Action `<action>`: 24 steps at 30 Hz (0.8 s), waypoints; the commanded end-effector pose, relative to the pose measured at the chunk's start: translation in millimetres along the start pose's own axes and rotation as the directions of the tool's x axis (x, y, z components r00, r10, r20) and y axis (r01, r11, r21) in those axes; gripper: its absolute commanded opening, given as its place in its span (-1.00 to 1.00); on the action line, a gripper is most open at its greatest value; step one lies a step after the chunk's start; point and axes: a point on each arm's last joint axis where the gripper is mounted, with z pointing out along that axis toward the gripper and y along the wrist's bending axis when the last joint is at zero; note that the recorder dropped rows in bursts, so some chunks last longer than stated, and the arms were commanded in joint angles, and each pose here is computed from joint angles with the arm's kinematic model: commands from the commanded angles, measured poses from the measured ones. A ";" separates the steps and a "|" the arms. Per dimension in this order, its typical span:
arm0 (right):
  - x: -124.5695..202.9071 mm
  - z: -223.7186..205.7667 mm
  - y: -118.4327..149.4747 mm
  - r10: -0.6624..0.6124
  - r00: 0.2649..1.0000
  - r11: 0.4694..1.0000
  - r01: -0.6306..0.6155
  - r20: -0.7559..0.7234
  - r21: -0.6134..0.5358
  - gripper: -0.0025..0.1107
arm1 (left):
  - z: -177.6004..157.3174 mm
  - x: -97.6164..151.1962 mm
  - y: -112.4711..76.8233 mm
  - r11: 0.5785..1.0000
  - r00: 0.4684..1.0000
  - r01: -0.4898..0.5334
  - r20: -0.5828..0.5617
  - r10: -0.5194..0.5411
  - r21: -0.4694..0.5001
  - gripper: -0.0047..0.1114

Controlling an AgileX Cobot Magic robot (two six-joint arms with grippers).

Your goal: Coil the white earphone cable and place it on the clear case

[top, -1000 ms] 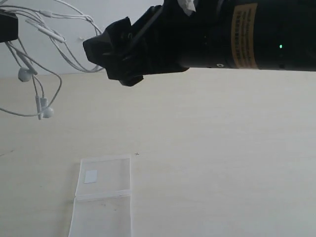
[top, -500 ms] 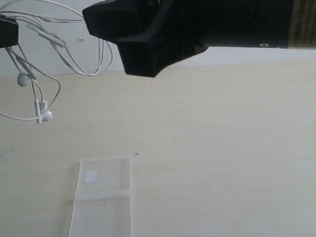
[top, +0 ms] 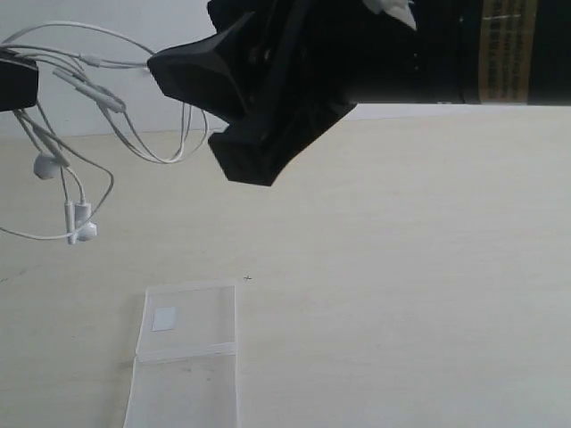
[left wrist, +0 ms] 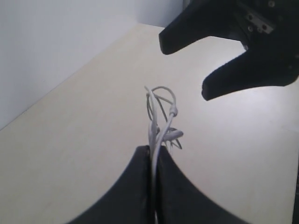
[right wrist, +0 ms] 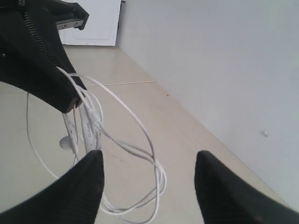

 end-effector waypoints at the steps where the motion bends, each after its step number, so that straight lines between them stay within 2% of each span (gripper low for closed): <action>1: 1.0 2.9 -4.2 0.064 0.998 0.998 -0.064 -0.006 0.026 0.02 | -2.1 -0.8 -4.0 0.999 1.000 0.007 -0.006 -0.007 0.034 -0.92; 5: -5.6 -6.5 -11.8 0.108 0.994 0.986 -0.111 0.030 0.121 -0.03 | -2.3 4.9 -3.9 0.999 0.998 0.003 -0.069 -0.001 0.033 -0.92; 10: -19.5 -30.9 -27.6 0.204 0.968 0.920 -0.241 0.147 0.309 -0.12 | -3.0 8.4 -4.1 1.000 0.994 0.007 -0.109 -0.004 0.030 -0.92; 13: -21.7 -42.8 -37.8 0.260 0.942 0.848 -0.329 0.214 0.416 -0.19 | -2.6 8.5 -4.2 0.999 0.994 0.013 -0.108 -0.009 0.036 -0.92; 17: -19.7 -59.4 -52.3 0.321 0.901 0.703 -0.433 0.291 0.565 -0.39 | -0.7 11.0 -5.4 0.996 0.990 0.047 -0.135 -0.037 0.072 -0.92; 19: -18.4 -65.7 -56.1 0.336 0.888 0.649 -0.459 0.313 0.607 -0.48 | 1.2 13.6 -5.4 0.994 0.988 0.061 -0.148 -0.048 0.087 -0.92; 24: -11.9 -72.1 -61.9 0.325 0.907 0.580 -0.416 0.269 0.701 -0.56 | 7.9 31.8 -7.4 0.988 0.978 0.115 -0.185 -0.094 0.107 -0.92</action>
